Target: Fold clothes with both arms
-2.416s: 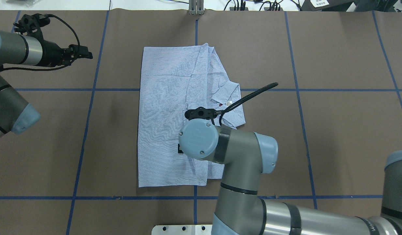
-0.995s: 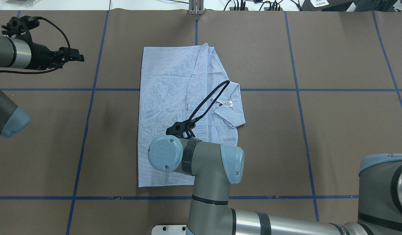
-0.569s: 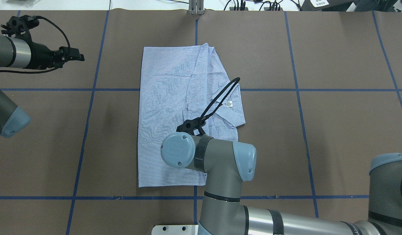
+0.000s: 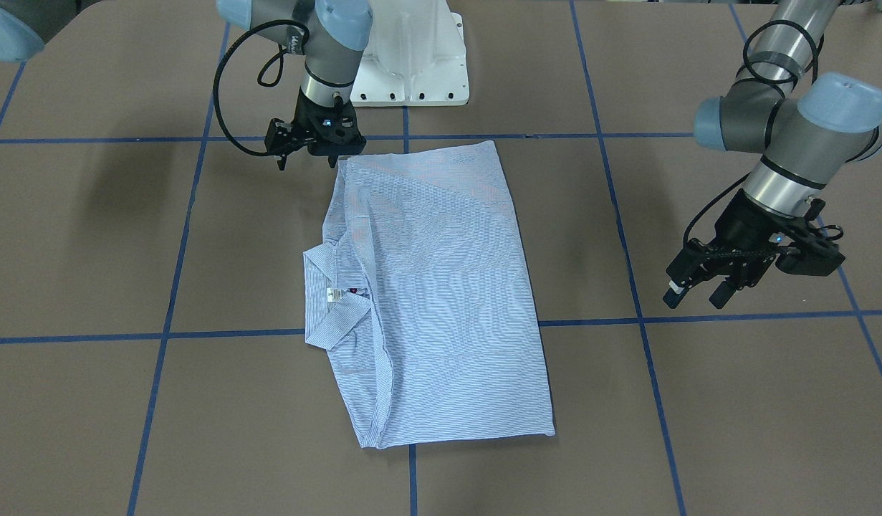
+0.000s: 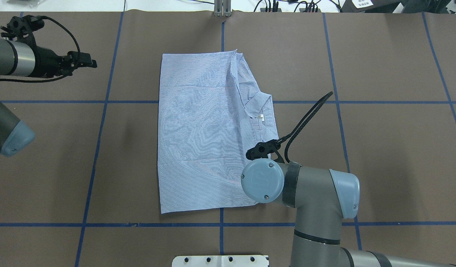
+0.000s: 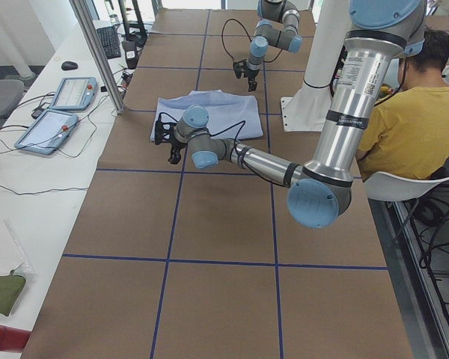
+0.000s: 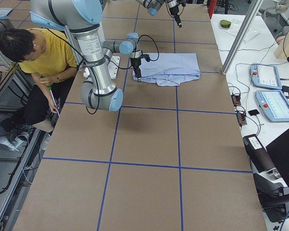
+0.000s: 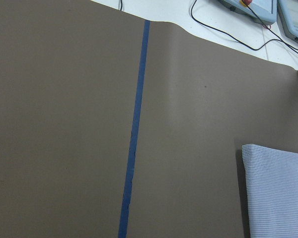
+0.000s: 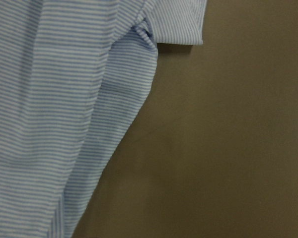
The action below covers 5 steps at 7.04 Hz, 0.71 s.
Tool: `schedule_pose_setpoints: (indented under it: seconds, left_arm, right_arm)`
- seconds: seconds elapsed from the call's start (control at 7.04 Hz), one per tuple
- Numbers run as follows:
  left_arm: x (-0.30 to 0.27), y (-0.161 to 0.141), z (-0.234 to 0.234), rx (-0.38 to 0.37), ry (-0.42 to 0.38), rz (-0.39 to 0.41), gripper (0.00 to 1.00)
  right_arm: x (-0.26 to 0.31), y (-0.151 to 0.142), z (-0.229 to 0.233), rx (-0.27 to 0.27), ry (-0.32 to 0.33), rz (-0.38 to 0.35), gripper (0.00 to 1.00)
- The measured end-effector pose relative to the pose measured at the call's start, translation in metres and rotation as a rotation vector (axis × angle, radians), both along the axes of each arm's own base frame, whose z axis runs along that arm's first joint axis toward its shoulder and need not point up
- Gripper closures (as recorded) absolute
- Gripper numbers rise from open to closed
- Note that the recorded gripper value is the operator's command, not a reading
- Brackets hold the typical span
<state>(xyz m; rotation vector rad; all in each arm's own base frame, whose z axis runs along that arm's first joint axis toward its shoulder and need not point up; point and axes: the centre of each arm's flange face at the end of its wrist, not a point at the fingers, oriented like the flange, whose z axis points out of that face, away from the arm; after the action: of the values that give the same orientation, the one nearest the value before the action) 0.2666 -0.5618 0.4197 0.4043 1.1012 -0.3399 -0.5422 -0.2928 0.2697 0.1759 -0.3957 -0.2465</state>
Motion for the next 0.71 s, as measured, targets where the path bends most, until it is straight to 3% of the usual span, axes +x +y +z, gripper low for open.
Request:
schedule_pose_setpoints:
  seconds: [0.43, 0.57, 0.71]
  left_arm:
    - [-0.001, 0.001, -0.006, 0.008, 0.006, -0.001, 0.0]
    - [-0.002, 0.003, -0.012, 0.008, 0.017, -0.004, 0.0]
    - [-0.003, 0.005, -0.019, -0.003, 0.036, -0.012, 0.0]
  right_arm:
    - [0.015, -0.007, -0.012, -0.032, -0.029, 0.054, 0.0]
    - [0.016, -0.01, -0.02, -0.058, -0.057, 0.119, 0.0]
    - [0.014, -0.007, -0.029, -0.114, -0.109, 0.25, 0.0]
